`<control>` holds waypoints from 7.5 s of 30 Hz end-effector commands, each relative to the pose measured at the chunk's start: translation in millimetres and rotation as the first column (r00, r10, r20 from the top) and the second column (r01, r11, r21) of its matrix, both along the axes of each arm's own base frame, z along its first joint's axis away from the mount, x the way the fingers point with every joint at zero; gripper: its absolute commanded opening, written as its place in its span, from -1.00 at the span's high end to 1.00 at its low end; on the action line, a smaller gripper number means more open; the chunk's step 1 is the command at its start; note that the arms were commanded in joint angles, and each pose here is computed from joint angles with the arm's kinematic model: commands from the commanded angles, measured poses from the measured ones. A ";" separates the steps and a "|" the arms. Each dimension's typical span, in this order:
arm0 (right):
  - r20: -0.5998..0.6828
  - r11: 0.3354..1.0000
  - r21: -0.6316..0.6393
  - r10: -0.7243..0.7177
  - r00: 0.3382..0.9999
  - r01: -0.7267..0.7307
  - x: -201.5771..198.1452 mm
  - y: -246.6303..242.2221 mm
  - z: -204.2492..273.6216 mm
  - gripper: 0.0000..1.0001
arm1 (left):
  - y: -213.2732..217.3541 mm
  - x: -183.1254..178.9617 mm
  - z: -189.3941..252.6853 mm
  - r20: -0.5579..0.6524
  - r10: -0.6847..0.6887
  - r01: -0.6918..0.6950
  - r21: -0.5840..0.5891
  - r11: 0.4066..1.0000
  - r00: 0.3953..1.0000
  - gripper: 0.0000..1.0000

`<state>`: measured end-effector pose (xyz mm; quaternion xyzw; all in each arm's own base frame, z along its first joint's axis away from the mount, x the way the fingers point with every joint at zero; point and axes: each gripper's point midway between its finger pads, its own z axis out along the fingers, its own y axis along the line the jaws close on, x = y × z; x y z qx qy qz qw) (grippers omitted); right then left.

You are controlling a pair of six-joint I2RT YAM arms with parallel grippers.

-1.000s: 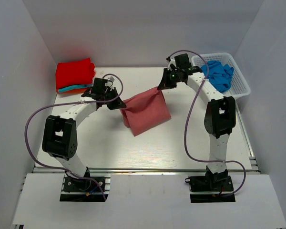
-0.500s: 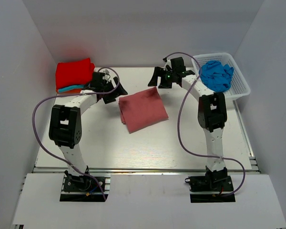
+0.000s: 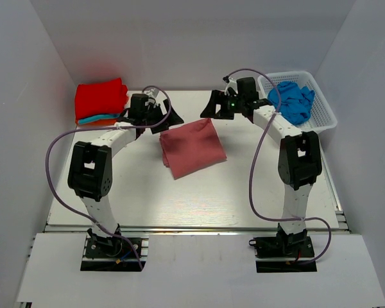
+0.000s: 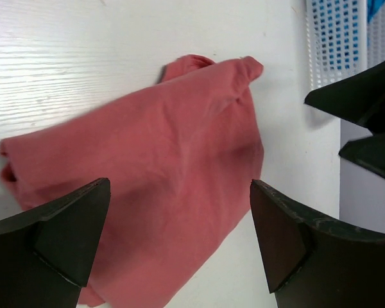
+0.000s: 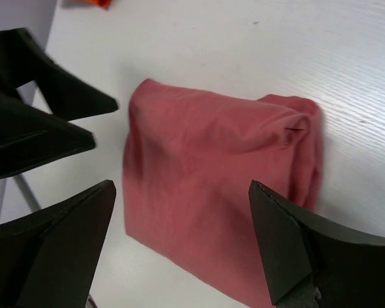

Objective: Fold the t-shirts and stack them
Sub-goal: Fold the long partially folded tshirt into a neat square, then smooth out wrinkles on the folded tshirt, then put the neatly folded tshirt into the corner of the board with the left arm

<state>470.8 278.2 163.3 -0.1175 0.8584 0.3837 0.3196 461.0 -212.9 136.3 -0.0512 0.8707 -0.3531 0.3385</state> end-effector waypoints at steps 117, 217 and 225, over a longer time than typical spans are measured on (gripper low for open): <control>0.276 0.751 -0.109 -0.606 0.746 0.651 -131.0 -183.7 -4.8 -0.80 | 157.4 101.4 156.4 0.359 -0.309 -0.130 0.811 0.571 0.881 1.00; -0.014 0.920 -0.164 -0.364 0.931 0.357 -64.3 -100.0 -61.4 -0.80 | 297.7 183.7 -25.1 0.331 0.178 -0.345 0.556 0.756 0.926 0.11; 0.048 0.938 -0.110 -0.324 0.945 0.327 -65.2 -94.5 -27.9 -0.80 | 299.2 167.5 121.6 0.519 0.233 -0.499 0.463 0.733 0.823 -1.00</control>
